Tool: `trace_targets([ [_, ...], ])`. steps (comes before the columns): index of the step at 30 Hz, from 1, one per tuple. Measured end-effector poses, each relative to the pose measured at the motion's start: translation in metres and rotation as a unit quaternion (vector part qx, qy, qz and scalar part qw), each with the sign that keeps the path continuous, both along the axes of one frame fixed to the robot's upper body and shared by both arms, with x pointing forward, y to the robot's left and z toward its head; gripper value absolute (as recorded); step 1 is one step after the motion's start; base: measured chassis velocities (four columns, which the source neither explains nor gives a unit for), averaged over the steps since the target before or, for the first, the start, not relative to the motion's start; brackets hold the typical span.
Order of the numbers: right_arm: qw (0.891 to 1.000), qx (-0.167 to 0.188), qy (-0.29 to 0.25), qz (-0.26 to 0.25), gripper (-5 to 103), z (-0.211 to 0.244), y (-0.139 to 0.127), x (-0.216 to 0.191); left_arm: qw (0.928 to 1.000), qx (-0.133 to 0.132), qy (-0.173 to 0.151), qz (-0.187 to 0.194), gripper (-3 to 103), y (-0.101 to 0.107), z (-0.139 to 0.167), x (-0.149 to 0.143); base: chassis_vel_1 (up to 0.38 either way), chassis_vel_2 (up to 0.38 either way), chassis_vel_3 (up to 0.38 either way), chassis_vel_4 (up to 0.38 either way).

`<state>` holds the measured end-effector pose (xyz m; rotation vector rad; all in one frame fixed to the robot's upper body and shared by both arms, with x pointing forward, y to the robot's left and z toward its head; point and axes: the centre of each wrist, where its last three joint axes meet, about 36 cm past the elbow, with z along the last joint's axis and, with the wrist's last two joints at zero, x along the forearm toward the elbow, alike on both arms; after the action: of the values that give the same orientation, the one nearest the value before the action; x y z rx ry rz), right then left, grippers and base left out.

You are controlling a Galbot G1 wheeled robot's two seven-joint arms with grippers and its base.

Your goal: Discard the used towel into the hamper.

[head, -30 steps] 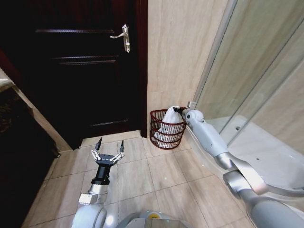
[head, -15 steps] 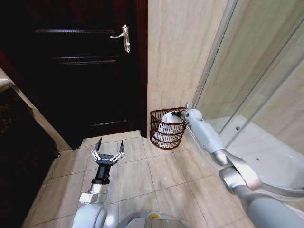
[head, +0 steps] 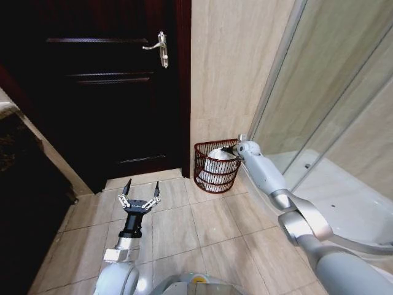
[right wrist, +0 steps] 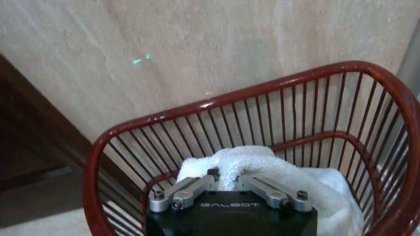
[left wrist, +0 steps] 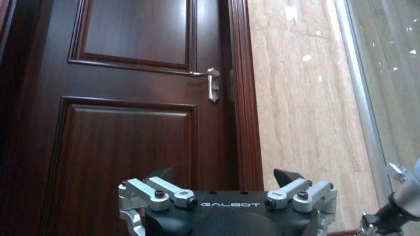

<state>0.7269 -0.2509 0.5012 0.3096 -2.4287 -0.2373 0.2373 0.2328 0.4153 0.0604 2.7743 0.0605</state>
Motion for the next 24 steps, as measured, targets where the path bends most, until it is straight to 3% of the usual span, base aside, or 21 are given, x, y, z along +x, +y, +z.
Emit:
trace_targets([
  [3, 1.000, -0.005, -0.001, 0.003, 0, -0.001, -0.002, 0.000, 1.0000, 0.000, 0.001, 0.001, 100, 0.000, 0.000, 0.000, 0.000, 0.000, 0.000, 0.000],
  [7, 1.000, -0.010, -0.013, 0.001, 12, -0.001, -0.002, 0.000, 1.0000, 0.001, 0.000, 0.001, 100, -0.001, 0.000, 0.000, 0.000, 0.000, 0.000, 0.000],
  [9, 1.000, -0.014, -0.028, -0.002, 23, -0.001, 0.000, 0.000, 1.0000, 0.001, 0.000, 0.001, 100, -0.002, 0.000, 0.000, 0.000, 0.000, 0.000, 0.000],
  [15, 0.999, -0.019, -0.043, -0.005, 38, 0.007, -0.002, -0.002, 1.0000, 0.002, 0.000, 0.001, 100, -0.002, 0.001, -0.001, 0.000, 0.000, 0.000, 0.000],
  [23, 0.999, -0.029, -0.044, -0.007, 77, 0.015, -0.010, -0.009, 1.0000, 0.002, -0.001, -0.001, 100, -0.003, 0.003, -0.003, 0.000, 0.000, 0.000, 0.000],
  [24, 0.999, -0.029, -0.044, -0.007, 77, 0.015, -0.010, -0.009, 1.0000, 0.002, -0.001, -0.001, 100, -0.003, 0.003, -0.003, 0.000, 0.000, 0.000, 0.000],
])
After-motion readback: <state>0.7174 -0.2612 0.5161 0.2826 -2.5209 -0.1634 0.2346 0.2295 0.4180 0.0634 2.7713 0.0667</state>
